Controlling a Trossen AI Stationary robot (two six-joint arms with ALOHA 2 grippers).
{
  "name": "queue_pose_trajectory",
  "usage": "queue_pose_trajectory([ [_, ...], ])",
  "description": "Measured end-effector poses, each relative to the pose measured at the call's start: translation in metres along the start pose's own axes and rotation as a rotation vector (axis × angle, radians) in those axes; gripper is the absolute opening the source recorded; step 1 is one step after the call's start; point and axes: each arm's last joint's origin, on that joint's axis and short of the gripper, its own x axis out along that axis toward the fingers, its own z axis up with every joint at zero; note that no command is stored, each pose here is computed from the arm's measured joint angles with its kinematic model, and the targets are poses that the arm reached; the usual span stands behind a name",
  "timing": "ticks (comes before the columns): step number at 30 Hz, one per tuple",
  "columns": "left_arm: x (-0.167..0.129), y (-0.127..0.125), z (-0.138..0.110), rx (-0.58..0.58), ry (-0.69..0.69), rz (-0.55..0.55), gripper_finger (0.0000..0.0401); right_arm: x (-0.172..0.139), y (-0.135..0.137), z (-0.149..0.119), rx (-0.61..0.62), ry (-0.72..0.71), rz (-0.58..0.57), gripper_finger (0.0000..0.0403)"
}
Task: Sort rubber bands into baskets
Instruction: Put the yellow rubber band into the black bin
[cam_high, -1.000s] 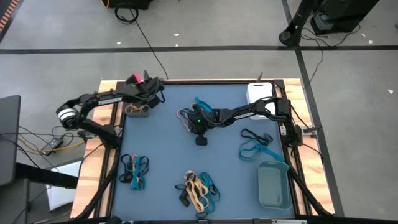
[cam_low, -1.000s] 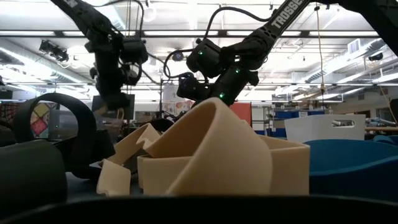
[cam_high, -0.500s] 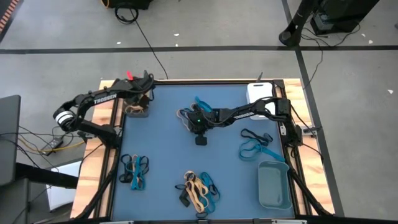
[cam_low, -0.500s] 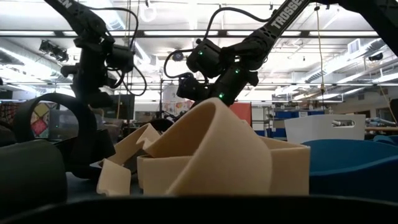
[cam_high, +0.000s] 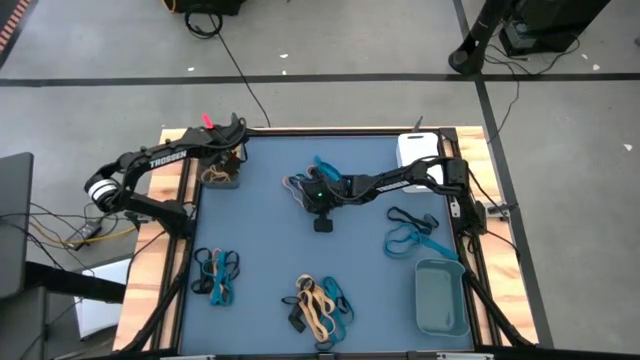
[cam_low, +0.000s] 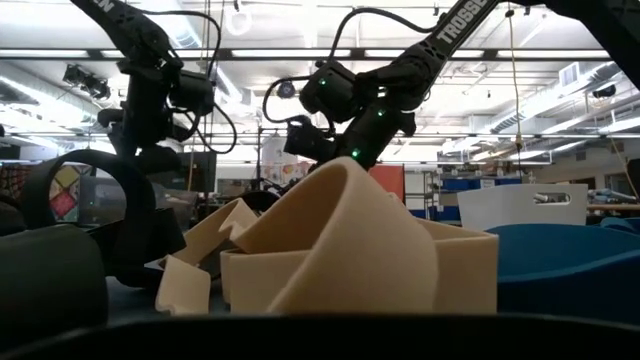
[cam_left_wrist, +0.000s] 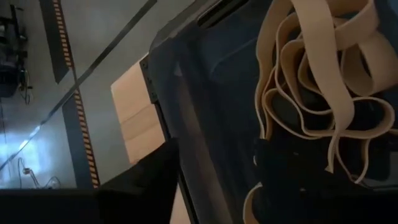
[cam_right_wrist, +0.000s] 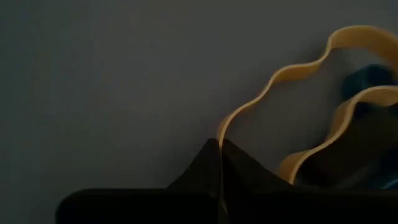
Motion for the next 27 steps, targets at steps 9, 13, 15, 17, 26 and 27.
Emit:
queue_pose_trajectory([
  [9,-0.027,0.013,-0.005,-0.063,-0.149,-0.11,0.0243,-0.044,-0.008,0.03,-0.025,-0.135,-0.111,0.0008],
  [13,-0.047,0.003,-0.002,-0.042,-0.38,-0.364,0.0243,-0.064,-0.013,0.041,-0.022,-0.193,-0.128,0.0008],
  [15,-0.055,-0.007,-0.001,-0.001,-0.504,-0.519,0.0243,-0.071,-0.016,0.043,-0.018,-0.206,-0.132,0.0008],
  [17,-0.062,-0.018,0.001,0.046,-0.615,-0.665,0.0243,-0.079,-0.019,0.046,-0.016,-0.225,-0.14,0.0008],
  [26,-0.077,-0.059,0.0,0.165,-1.011,-0.903,0.0243,-0.101,-0.024,0.054,-0.014,-0.286,-0.087,0.0008],
  [27,-0.078,-0.063,-0.001,0.176,-1.042,-0.909,0.0243,-0.102,-0.024,0.054,-0.015,-0.291,-0.086,0.0008],
])
